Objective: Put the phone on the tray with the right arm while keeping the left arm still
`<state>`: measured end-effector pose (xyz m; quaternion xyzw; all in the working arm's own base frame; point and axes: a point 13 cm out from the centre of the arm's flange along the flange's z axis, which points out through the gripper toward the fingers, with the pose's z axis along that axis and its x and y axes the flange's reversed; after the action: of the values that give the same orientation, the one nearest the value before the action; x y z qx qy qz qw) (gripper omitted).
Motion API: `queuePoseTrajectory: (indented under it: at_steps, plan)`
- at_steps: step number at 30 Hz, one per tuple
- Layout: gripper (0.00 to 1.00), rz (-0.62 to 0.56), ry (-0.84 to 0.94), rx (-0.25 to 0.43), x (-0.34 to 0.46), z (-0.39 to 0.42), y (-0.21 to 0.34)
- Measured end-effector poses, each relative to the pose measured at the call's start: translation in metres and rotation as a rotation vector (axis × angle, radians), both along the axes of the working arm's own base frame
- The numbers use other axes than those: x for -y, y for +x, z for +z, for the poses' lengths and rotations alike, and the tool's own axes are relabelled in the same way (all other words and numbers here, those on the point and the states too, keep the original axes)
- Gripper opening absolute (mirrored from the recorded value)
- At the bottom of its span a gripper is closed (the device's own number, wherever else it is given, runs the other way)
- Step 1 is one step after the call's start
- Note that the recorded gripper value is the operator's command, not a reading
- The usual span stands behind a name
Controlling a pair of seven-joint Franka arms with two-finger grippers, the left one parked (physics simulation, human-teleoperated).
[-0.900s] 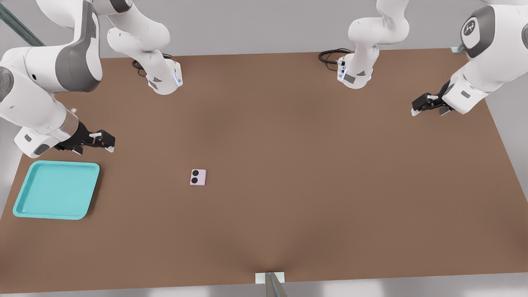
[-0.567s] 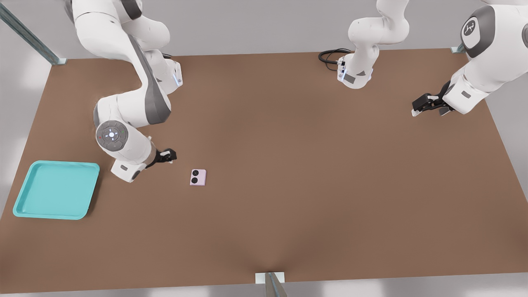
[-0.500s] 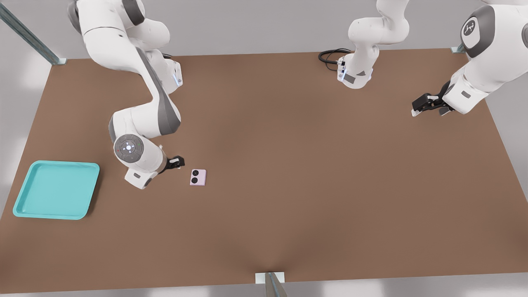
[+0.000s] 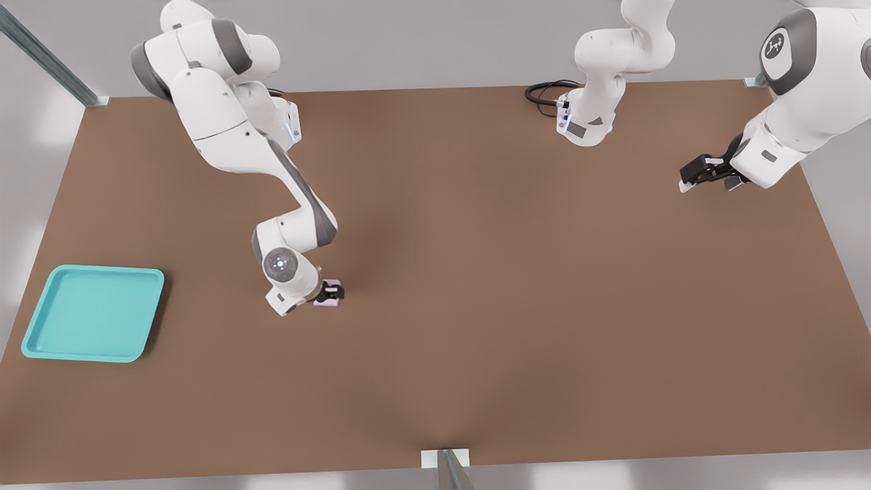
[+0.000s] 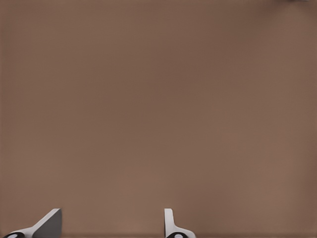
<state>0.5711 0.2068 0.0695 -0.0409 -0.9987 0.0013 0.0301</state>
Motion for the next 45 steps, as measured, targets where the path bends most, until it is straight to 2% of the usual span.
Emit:
queuePoseTrajectory:
  at_steps: [10, 20, 21, 22, 24, 26, 32, 35, 37, 41, 45]
  plan:
    - [1.0, -0.123, 0.018, 0.079, -0.001, -0.03, 0.015]
    - [1.0, -0.133, 0.008, 0.078, -0.002, -0.033, -0.01]
    - [0.98, -0.131, 0.005, 0.08, -0.002, -0.035, -0.01]
    - [0.87, -0.129, 0.004, 0.082, -0.002, -0.036, -0.009]
    - [0.84, -0.128, 0.003, 0.085, -0.002, -0.037, -0.009]
    - [0.76, -0.129, 0.003, 0.089, -0.002, -0.037, -0.008]
    - [0.75, -0.135, 0.015, 0.141, -0.002, 0.001, 0.01]
    - [0.75, -0.195, 0.008, 0.18, 0.047, 0.047, 0.034]
    - [0.75, -0.251, -0.006, 0.181, 0.102, 0.062, 0.045]
    - [0.75, -0.388, -0.026, 0.156, 0.262, 0.066, 0.049]
    - [0.75, -0.453, -0.034, 0.15, 0.413, 0.058, 0.038]
